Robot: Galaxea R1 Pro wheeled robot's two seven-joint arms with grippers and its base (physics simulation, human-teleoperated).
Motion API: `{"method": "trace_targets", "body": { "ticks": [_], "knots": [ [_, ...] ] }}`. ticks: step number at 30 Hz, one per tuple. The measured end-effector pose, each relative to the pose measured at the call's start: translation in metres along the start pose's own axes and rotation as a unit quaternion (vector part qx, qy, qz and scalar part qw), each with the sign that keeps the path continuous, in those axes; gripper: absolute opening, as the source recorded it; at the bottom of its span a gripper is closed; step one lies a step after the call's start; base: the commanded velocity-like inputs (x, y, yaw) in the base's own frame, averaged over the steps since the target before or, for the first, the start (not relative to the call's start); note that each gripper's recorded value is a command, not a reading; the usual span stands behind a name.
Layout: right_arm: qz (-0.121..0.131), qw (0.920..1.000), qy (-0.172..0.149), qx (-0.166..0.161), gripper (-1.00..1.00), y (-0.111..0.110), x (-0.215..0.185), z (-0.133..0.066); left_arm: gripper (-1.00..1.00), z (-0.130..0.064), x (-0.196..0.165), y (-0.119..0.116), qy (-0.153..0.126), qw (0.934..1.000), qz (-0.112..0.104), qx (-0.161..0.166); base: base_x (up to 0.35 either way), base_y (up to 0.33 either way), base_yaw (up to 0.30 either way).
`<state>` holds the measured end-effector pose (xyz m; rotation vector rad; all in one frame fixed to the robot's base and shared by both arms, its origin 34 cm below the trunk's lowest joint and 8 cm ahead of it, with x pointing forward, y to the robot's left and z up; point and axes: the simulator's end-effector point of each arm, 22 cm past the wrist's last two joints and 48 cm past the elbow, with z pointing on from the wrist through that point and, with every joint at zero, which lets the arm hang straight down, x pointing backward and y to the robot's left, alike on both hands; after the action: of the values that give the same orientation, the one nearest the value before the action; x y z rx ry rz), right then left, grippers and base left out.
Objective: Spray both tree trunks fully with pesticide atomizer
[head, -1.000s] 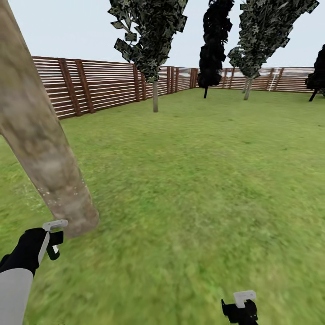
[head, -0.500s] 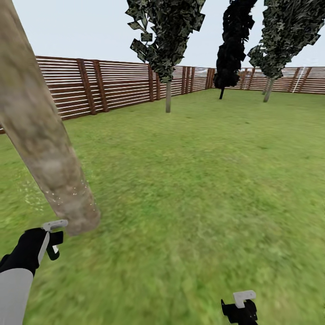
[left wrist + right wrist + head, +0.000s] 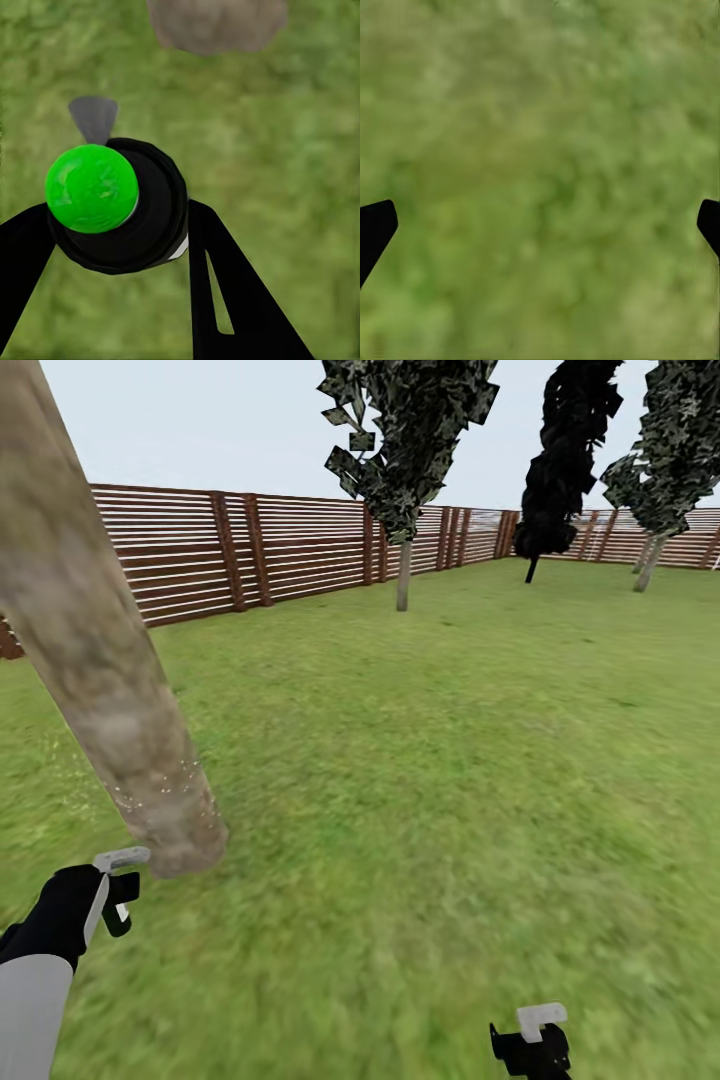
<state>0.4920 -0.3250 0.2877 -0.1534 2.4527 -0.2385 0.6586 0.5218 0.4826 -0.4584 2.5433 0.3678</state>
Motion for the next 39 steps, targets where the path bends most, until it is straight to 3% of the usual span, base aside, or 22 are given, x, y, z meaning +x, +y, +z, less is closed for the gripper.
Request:
{"method": "trace_targets", "body": {
  "ticks": [16,22,26,29,31,36,39],
  "knots": [
    [0.0,1.0,0.0,0.0,1.0,0.0,0.0,0.0,-1.0,0.0,0.001,-0.003,0.0,1.0,-0.002,0.004,0.224,-0.234,0.265],
    [0.0,1.0,0.0,0.003,1.0,-0.004,0.001,0.0,-1.0,0.0,0.002,-0.015,0.0,0.9999,-0.003,0.013,0.075,-0.244,0.071],
    [0.0,1.0,0.0,0.005,1.0,-0.006,0.0,0.0,-1.0,-0.018,-0.033,-0.018,-0.032,0.9993,-0.006,0.017,0.001,-0.012,0.0],
    [0.0,1.0,0.0,0.005,1.0,-0.006,0.0,0.0,-1.0,-0.032,-0.056,-0.023,-0.012,0.9996,-0.014,0.022,0.0,0.0,0.0],
    [0.0,1.0,0.0,0.004,1.0,-0.005,0.0,0.0,-1.0,-0.039,-0.074,-0.019,-0.018,0.9998,0.003,0.011,0.0,0.0,0.072],
    [0.0,1.0,0.0,0.004,1.0,-0.004,0.0,0.0,-1.0,-0.038,-0.073,-0.01,-0.018,0.9996,0.018,-0.005,0.08,-0.011,0.258],
    [0.0,1.0,0.0,0.003,1.0,-0.004,0.0,0.0,-1.0,-0.04,-0.075,-0.025,-0.02,0.9984,0.053,-0.006,0.269,-0.125,0.12]
  ]
}}
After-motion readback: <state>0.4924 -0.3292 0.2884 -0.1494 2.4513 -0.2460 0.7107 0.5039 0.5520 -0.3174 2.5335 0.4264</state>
